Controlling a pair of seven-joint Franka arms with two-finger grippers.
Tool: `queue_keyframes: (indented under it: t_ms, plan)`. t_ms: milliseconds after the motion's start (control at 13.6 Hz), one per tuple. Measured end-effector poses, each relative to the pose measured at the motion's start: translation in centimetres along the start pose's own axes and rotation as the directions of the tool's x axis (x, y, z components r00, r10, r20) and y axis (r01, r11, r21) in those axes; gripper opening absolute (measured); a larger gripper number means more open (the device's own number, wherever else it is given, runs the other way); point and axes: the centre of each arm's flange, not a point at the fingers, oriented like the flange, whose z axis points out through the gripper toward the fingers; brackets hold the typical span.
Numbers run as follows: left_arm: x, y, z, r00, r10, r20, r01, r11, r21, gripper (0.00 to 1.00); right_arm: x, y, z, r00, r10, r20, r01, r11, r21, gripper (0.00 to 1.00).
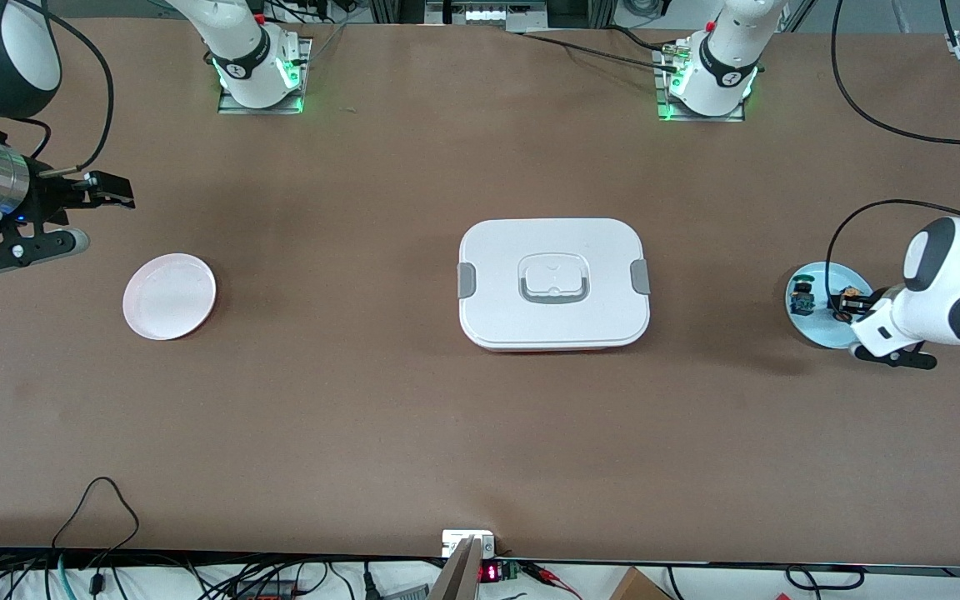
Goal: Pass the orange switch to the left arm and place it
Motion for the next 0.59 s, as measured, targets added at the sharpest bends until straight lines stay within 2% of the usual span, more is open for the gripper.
queue_keyframes:
  t_ms: [74, 147, 221, 368, 589]
  plan:
    - [0.3, -0.5, -2.1, 0.999, -0.031, -0.034, 0.03, 0.999, -0.036, 1.0, 0.3, 0.4, -0.3, 0.999, 0.023, -0.038, -0.023, 1.0, -0.006, 1.0]
    - [0.4, -1.2, -4.5, 0.995, -0.066, -0.07, 0.061, 0.996, -0.069, 1.0, 0.9, 1.2, -0.8, 0.994, 0.043, -0.101, -0.044, 0.999, -0.005, 1.0]
    - [0.3, -1.7, -6.9, 0.991, -0.089, -0.102, 0.08, 0.993, -0.089, 1.0, 1.1, 2.2, -1.1, 0.987, 0.064, -0.147, -0.064, 0.998, 0.011, 1.0]
    - [0.0, -1.2, -11.7, 0.987, -0.092, -0.134, 0.079, 0.992, -0.097, 1.0, 0.7, 4.0, -1.0, 0.982, 0.115, -0.151, -0.11, 0.993, 0.042, 1.0]
    - [-1.2, 1.4, -18.5, 0.99, -0.05, -0.128, 0.038, 0.995, -0.097, 1.0, -0.1, 4.0, -0.7, 0.972, 0.214, -0.098, -0.209, 0.976, 0.053, 1.0]
